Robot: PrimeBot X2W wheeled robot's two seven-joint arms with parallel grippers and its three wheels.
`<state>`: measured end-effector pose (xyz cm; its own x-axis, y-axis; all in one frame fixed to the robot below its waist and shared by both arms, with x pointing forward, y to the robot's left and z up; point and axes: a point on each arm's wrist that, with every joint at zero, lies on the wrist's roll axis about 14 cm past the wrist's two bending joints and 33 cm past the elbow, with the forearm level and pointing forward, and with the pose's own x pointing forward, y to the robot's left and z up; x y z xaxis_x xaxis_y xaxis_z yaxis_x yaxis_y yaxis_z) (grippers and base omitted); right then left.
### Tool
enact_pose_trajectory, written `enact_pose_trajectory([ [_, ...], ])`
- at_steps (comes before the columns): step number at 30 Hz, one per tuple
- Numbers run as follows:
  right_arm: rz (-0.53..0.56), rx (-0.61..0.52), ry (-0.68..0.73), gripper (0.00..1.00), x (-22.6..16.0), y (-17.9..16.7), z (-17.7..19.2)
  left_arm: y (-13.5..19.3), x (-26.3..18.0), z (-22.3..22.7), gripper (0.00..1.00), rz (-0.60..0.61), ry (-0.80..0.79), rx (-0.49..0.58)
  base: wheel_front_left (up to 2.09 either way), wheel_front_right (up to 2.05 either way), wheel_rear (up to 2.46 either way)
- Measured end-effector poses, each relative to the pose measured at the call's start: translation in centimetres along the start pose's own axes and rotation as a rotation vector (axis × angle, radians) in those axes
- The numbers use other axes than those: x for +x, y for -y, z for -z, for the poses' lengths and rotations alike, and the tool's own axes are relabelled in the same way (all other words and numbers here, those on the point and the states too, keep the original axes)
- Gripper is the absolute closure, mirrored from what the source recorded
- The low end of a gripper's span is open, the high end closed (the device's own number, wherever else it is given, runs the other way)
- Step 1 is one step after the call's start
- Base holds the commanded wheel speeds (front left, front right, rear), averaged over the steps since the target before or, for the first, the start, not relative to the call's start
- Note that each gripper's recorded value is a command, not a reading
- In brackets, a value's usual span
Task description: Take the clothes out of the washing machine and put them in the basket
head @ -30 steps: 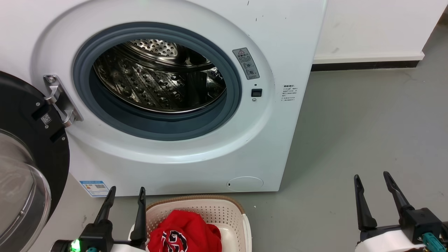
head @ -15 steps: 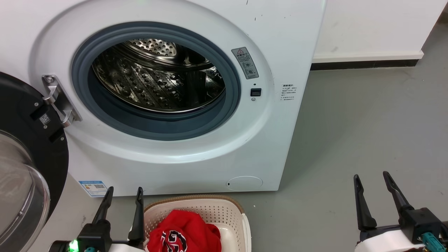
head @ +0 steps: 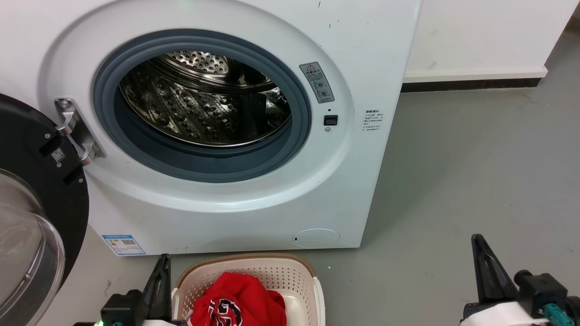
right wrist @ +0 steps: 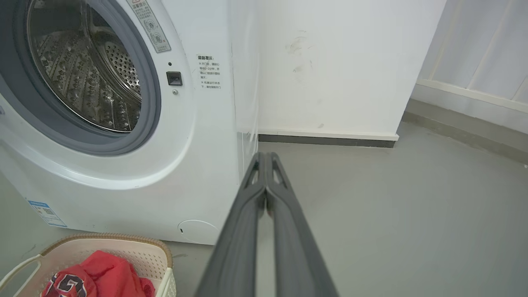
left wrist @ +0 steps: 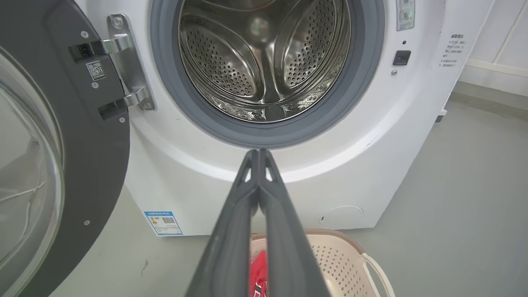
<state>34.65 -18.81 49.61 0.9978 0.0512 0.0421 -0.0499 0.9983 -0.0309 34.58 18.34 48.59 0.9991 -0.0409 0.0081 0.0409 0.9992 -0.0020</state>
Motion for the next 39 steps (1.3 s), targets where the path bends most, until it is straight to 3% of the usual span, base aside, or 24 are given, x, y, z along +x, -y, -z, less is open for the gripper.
enact_pose_trajectory([
  [19,0.092,0.384,-0.042,1.00,0.3,1.3,1.0,-1.3,0.5,0.7,1.00,-0.083,-0.043,-0.377,0.00,0.00,0.00],
  [39,0.132,0.710,-0.044,1.00,1.3,1.9,0.9,-1.8,1.4,0.7,1.00,-0.120,-0.052,-0.699,0.00,0.00,0.00],
])
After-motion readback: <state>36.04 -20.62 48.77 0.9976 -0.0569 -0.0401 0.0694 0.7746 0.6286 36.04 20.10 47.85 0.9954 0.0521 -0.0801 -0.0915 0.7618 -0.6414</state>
